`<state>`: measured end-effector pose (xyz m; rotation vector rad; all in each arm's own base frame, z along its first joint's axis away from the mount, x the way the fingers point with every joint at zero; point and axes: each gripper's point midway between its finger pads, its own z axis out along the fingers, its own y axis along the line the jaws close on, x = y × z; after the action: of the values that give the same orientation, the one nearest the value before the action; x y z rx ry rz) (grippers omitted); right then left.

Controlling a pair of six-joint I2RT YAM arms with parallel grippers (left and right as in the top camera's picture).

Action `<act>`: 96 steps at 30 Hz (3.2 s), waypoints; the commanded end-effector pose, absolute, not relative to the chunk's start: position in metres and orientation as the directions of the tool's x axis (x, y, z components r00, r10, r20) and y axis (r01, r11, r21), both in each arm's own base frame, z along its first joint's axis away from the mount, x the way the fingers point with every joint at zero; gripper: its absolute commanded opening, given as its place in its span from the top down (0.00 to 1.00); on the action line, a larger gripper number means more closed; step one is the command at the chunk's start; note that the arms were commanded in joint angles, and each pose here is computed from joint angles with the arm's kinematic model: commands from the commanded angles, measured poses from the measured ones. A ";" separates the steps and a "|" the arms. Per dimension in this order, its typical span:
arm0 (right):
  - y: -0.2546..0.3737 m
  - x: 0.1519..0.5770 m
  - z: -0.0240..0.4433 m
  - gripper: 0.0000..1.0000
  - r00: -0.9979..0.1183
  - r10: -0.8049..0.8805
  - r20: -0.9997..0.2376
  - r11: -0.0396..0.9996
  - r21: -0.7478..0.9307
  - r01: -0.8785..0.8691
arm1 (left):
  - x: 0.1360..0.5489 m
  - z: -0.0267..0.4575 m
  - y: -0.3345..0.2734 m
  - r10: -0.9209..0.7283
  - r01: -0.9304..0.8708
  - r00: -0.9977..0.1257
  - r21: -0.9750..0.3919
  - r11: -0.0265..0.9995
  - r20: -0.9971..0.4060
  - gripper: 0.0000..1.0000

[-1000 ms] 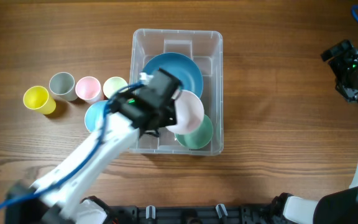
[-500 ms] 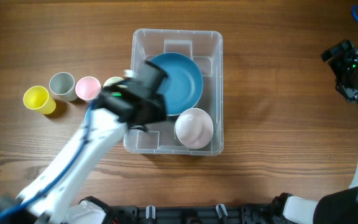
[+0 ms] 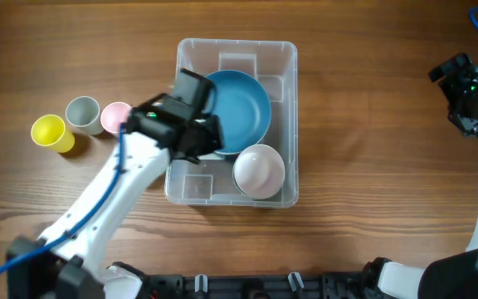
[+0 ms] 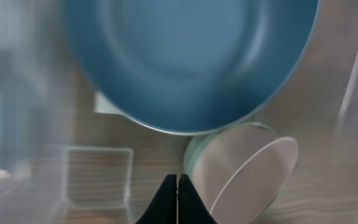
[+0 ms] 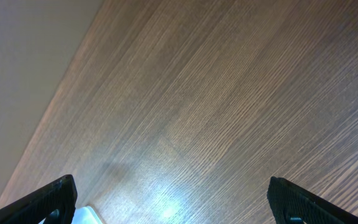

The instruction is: Pack container

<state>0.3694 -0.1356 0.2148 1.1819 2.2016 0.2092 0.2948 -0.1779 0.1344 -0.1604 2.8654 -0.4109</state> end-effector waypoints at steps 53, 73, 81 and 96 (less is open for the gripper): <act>-0.136 0.371 0.212 0.00 -0.403 0.803 -0.439 0.580 0.418 0.700 | 0.259 0.196 -0.051 -0.506 -0.539 -0.775 -0.022 0.842 -0.380 0.40; -0.136 0.371 0.212 0.01 -0.403 0.803 -0.439 0.580 0.418 0.700 | 0.258 0.014 0.038 -0.780 -0.781 -0.624 0.009 0.624 -0.044 0.34; -0.136 0.372 0.213 0.00 -0.403 0.803 -0.439 0.580 0.418 0.700 | 0.247 0.003 0.037 -0.788 -0.786 -0.616 0.055 0.615 0.006 0.96; -0.136 0.371 0.212 0.00 -0.403 0.803 -0.439 0.580 0.418 0.700 | 0.274 0.213 -0.039 -0.550 -0.428 -0.752 -0.367 0.826 -0.363 0.96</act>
<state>0.3694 -0.1356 0.2148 1.1819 2.2016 0.2092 0.2673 0.0106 0.1926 -1.0140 2.5234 -0.2153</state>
